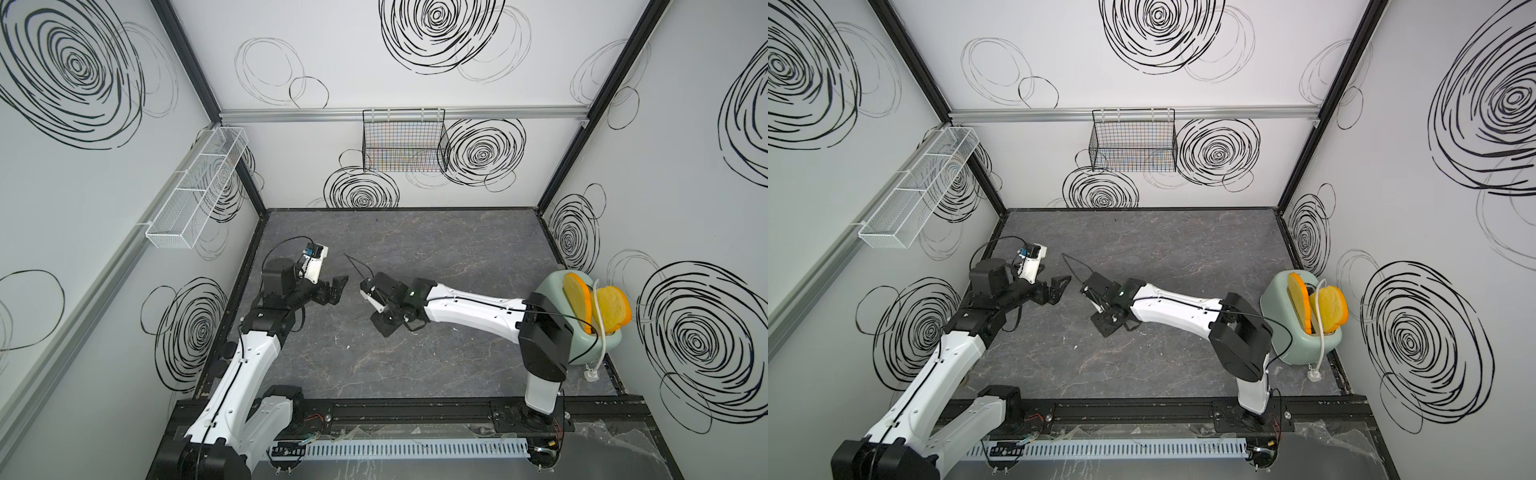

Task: Assemble a giraffe with lego
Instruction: Pick up the lego brick from the center of the board, then assemble the lego brick with the lego brick.

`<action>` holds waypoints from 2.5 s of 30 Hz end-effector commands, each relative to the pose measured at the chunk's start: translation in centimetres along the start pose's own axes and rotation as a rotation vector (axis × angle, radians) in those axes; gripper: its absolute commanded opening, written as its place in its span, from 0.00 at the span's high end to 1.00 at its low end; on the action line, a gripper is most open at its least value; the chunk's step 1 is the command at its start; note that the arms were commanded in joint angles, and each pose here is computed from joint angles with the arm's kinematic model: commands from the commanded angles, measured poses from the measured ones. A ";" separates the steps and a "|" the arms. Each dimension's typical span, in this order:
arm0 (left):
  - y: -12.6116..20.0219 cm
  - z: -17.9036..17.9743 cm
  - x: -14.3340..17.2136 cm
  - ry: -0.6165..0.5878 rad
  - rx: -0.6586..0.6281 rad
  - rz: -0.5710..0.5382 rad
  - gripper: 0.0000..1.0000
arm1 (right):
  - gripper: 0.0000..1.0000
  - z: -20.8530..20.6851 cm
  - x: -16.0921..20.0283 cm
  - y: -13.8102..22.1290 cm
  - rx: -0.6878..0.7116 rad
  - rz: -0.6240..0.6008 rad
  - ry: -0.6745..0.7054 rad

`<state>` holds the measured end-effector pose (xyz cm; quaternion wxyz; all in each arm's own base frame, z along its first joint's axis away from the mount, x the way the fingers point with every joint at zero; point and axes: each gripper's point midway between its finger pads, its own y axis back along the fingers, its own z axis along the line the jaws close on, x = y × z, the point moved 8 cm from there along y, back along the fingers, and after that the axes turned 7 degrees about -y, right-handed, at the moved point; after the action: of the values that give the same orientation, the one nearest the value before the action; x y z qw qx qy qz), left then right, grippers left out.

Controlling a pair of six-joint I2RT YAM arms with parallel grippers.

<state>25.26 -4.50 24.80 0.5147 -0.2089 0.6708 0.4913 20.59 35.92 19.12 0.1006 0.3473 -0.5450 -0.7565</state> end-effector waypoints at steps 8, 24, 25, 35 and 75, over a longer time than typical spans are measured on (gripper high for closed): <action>0.0 0.0 -0.1 -0.037 0.013 -0.037 0.02 | 0.76 -4.5 -6.0 6.4 -0.005 -0.080 0.229; -0.1 -0.1 0.0 -0.033 0.033 -0.036 0.02 | 0.77 -5.5 -5.9 3.3 -0.028 0.077 0.355; -0.2 -0.1 0.1 -0.032 0.032 -0.032 0.02 | 0.77 -5.6 -5.9 3.4 -0.030 0.076 0.354; -0.3 0.0 0.1 -0.028 0.031 -0.032 0.02 | 0.77 -5.8 -5.4 4.1 -0.028 0.070 0.368; -0.2 -0.1 0.4 -0.031 0.037 -0.039 0.02 | 0.78 -7.5 -2.7 -1.1 0.012 0.245 0.335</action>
<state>25.16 -4.66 24.04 0.5217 -0.1976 0.6772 0.4797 28.01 33.58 22.40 0.2300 0.4566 -0.5185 -0.6854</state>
